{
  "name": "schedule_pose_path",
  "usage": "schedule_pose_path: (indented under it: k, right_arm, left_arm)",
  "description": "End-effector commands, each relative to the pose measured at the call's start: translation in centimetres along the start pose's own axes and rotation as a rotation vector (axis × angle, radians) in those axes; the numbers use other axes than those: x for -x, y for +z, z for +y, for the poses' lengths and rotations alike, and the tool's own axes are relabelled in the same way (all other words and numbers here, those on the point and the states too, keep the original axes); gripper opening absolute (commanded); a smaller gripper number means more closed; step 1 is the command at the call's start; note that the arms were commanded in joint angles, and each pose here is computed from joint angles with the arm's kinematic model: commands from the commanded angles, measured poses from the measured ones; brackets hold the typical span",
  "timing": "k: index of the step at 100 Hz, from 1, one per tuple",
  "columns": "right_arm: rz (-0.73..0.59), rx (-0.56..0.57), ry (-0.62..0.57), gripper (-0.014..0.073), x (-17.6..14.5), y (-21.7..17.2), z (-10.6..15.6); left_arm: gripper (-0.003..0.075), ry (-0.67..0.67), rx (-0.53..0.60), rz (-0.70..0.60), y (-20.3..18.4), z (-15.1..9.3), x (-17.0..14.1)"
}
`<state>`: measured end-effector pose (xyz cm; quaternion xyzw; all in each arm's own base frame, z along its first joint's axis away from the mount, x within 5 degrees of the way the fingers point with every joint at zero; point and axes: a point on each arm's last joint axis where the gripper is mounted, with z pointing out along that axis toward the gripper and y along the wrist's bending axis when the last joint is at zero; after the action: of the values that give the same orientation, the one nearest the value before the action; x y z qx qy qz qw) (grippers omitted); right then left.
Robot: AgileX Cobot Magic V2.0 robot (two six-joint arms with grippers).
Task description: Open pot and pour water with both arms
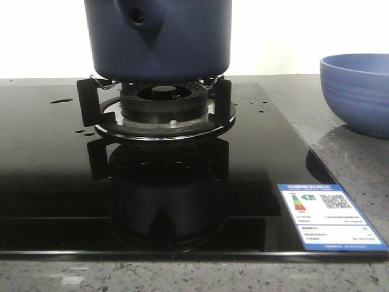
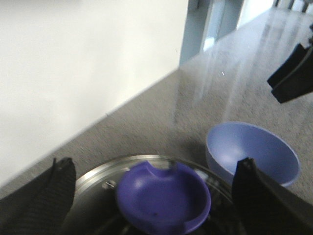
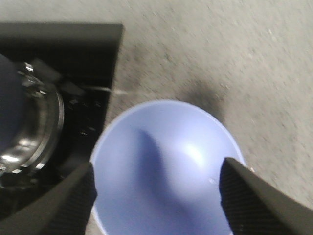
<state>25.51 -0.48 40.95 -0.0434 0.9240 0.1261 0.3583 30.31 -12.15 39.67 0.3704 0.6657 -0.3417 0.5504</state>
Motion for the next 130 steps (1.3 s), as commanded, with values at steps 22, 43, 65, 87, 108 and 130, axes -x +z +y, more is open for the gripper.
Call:
schedule_pose_path:
  k: [22, 43, 65, 87, 108, 130]
  right_arm:
    - [-0.38, 0.179, 0.028, 0.0041, 2.0, -4.7, 3.2]
    - [-0.496, 0.21, -0.032, -0.0062, 0.9, -4.6, 4.3]
    - [-0.625, 0.074, -0.096, -0.0062, -3.1, -4.2, 3.9]
    - [-0.659, -0.049, -0.134, -0.0062, -10.1, -3.3, 2.8]
    - [-0.66, -0.098, -0.139, -0.0063, -17.7, -1.8, 2.2]
    - [-0.734, -0.12, -0.093, -0.0063, -21.8, -1.2, 1.7]
  left_arm:
    - [0.0286, -0.042, 0.214, -0.201, -9.3, -1.4, 6.1]
    - [-0.0019, -0.005, 0.337, -0.184, -12.5, -2.7, 7.0]
    - [-0.002, -0.01, 0.618, -0.245, -14.9, -4.0, 5.8]
    - [-0.0019, 0.001, 0.807, -0.21, -15.4, -6.3, -0.3]
    - [-0.0019, -0.018, 0.796, -0.196, -16.4, -11.1, -7.8]
    - [-0.0019, -0.004, 0.865, -0.256, -18.3, -13.8, -12.6]
